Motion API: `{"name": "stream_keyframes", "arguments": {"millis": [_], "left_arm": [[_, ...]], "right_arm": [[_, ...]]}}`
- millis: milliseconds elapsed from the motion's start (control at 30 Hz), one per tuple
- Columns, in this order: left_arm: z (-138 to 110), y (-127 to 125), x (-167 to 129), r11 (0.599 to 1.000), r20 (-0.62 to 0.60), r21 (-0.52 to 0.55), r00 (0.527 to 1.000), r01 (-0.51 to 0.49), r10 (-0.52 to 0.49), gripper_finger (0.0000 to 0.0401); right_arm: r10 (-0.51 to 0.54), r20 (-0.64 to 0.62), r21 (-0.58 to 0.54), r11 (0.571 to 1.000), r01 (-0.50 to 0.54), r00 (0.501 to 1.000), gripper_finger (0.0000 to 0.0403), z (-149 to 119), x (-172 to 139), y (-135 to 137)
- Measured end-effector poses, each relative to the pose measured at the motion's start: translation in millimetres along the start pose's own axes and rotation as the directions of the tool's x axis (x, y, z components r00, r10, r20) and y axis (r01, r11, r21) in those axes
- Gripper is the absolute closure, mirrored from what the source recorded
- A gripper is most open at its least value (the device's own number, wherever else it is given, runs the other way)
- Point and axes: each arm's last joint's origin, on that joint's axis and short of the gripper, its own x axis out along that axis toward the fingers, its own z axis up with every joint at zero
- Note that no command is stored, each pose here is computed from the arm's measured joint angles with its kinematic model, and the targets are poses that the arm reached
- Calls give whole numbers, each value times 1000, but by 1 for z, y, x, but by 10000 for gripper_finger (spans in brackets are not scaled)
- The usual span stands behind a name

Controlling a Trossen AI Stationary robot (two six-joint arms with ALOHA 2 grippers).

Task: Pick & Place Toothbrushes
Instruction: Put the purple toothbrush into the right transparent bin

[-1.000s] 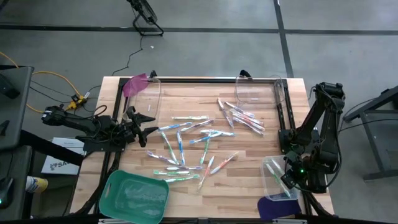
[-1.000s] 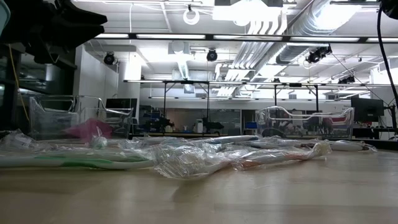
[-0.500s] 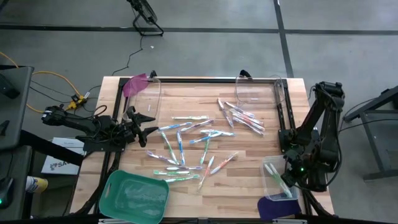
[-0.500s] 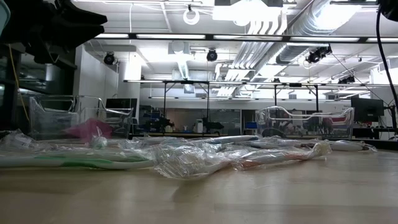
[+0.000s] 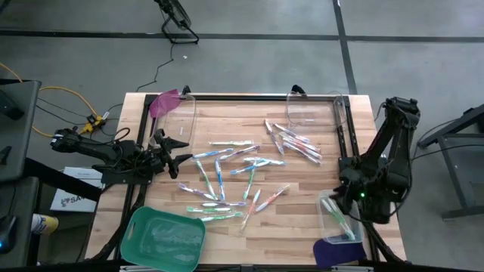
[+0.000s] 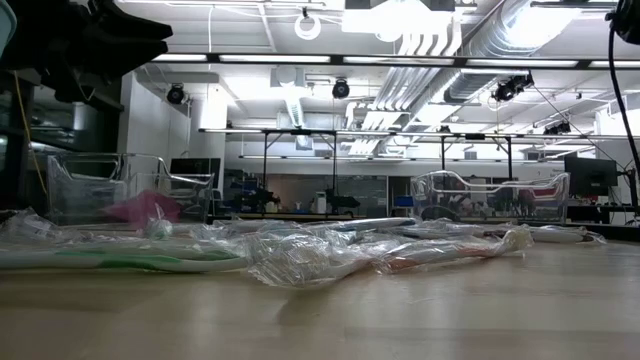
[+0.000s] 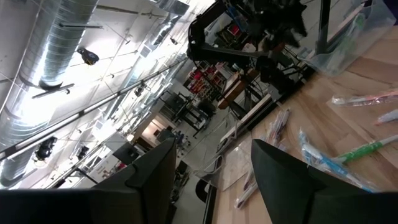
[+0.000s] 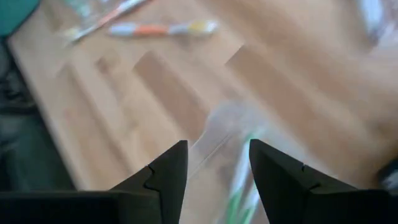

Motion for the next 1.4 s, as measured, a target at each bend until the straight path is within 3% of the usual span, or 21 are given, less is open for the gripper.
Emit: {"name": "stream_keyframes", "arguments": {"millis": [433,700,900,1167,1400], "left_arm": [[0,0,0,1000,-2,1,1000,2,-2,198],[0,0,0,1000,-3,2,1000,4,-4,198],[0,-1,0,1000,-4,3,1000,6,-6,198],[0,-1,0,1000,-5,3,1000,6,-6,198],[-1,-1,0,1000,-9,6,1000,12,-12,198]], "right_arm": [[-265,130,-23,963,270,956,237,41,22,-6],[-421,143,60,907,417,896,237,69,43,-8],[-490,59,92,871,484,870,237,90,61,-10],[-523,-39,43,851,524,852,237,111,92,-11],[-611,-120,-2,788,615,783,237,122,118,-19]]}}
